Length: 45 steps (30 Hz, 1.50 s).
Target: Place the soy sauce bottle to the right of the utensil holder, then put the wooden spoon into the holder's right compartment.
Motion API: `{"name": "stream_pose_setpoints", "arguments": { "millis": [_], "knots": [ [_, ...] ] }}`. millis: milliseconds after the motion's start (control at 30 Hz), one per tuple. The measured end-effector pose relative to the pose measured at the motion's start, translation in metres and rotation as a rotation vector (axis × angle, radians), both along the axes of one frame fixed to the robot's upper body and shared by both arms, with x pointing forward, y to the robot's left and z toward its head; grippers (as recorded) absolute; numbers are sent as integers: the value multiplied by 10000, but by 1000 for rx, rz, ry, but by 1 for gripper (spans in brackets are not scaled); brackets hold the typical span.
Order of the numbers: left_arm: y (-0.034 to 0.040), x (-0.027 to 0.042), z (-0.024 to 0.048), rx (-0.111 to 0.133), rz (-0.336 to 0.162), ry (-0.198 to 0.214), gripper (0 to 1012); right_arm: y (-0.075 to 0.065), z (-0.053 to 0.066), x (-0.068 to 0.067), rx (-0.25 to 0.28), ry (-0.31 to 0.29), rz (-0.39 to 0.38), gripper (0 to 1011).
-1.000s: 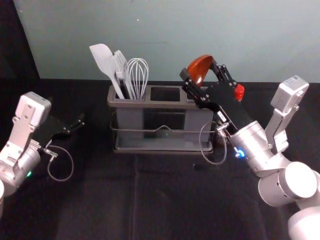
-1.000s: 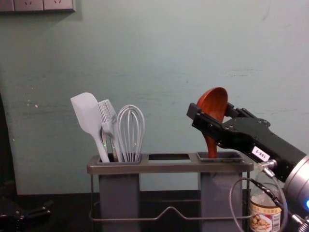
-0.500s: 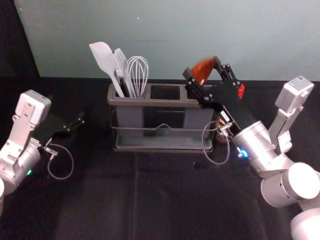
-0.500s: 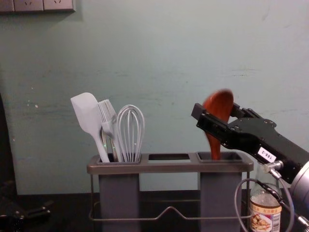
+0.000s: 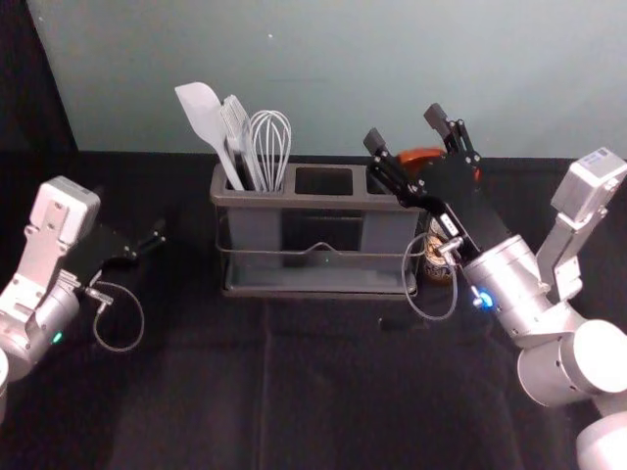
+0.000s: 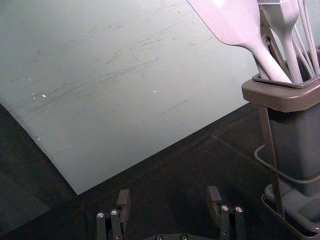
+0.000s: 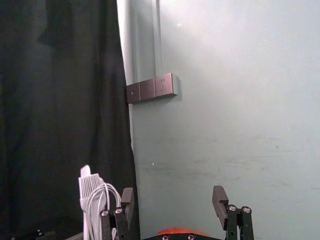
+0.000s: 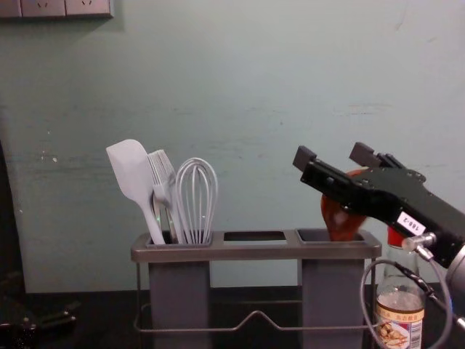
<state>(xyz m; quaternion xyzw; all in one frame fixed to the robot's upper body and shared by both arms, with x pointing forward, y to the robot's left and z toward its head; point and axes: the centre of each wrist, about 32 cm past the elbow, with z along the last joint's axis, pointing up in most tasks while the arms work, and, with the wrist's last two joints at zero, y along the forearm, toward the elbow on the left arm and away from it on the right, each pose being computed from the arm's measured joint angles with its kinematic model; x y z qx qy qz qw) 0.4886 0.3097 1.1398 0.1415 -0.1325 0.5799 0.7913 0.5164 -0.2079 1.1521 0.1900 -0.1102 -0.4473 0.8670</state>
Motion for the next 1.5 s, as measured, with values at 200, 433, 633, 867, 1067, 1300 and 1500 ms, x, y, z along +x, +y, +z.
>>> {"name": "stream_pose_setpoints", "arguments": {
  "millis": [200,433,633,867,1067,1300,1500],
  "knots": [
    [0,0,0,0,0,0,1005,-39,74,-75,3,-25,-11,1004],
    [0,0,0,0,0,0,1005,-117,175,-220,11,-46,-35,1004],
    [0,0,0,0,0,0,1005,-209,235,-440,-10,-32,-75,1004],
    [0,0,0,0,0,0,1005,-348,285,-804,-163,-15,-179,1004],
    [0,0,0,0,0,0,1005,-407,295,-1049,-280,119,-255,1004],
    [0,0,0,0,0,0,1005,-455,236,-1174,-368,258,-294,1004],
    [0,0,0,0,0,0,1005,-484,138,-1201,-403,316,-311,1004]
  ]
}}
